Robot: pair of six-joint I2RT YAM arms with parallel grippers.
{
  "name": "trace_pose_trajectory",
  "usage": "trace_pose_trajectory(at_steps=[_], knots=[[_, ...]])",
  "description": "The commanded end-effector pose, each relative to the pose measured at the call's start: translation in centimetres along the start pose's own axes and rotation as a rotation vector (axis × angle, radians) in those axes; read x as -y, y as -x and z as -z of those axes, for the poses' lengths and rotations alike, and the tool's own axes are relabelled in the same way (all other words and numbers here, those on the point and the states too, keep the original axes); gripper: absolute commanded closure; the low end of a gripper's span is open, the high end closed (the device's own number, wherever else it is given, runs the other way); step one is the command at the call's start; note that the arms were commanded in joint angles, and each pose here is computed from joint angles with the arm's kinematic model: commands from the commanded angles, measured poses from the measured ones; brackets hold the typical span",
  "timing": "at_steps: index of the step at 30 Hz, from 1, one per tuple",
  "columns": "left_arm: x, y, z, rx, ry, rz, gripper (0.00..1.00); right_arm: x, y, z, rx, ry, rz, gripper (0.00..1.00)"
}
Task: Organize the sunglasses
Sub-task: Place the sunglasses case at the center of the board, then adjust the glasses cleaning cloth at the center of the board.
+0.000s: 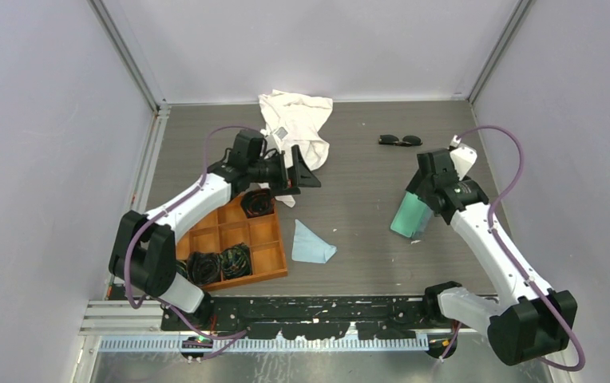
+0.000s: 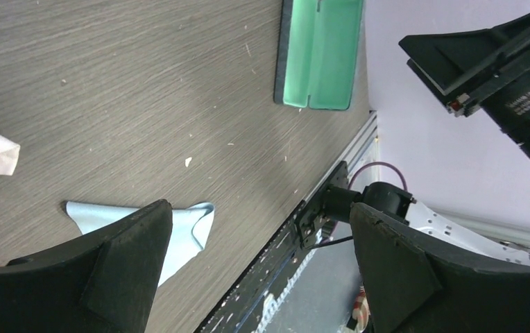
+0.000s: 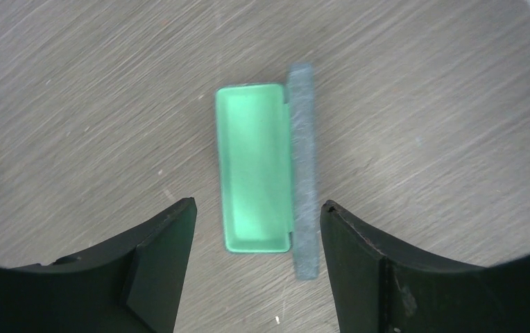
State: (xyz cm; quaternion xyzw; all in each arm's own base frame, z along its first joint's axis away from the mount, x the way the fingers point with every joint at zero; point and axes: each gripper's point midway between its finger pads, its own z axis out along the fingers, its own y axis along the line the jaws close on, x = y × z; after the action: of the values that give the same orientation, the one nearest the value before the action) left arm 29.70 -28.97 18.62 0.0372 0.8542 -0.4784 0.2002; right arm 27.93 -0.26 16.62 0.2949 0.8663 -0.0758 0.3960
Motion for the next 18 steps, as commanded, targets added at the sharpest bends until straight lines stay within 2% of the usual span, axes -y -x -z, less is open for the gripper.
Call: trace_pose_trajectory(at_steps=[1,4,8,12,16,18], knots=[[1.2,-0.4,0.5,0.019,0.033,-0.061,0.00,-4.3,0.3,2.0,0.009,0.153,0.042,0.29],[0.5,-1.7,-0.1,-0.001,0.084,-0.074,0.00,-9.1,-2.2,3.0,-0.054,0.317,0.102,0.30],[-0.6,-3.1,0.3,0.012,0.222,-0.136,0.00,-12.6,-5.2,3.4,-0.103,0.361,0.195,0.31],[-1.8,-3.6,1.8,0.049,0.414,-0.248,0.00,-14.6,-7.5,3.4,-0.178,0.423,0.199,0.33],[-3.4,-3.4,2.4,0.088,0.496,-0.215,0.01,-17.4,-12.6,5.0,-0.330,0.586,0.168,0.40],[-3.5,-3.3,2.4,0.114,0.503,-0.191,0.03,-17.8,-15.2,5.3,-0.381,0.586,0.196,0.44]])
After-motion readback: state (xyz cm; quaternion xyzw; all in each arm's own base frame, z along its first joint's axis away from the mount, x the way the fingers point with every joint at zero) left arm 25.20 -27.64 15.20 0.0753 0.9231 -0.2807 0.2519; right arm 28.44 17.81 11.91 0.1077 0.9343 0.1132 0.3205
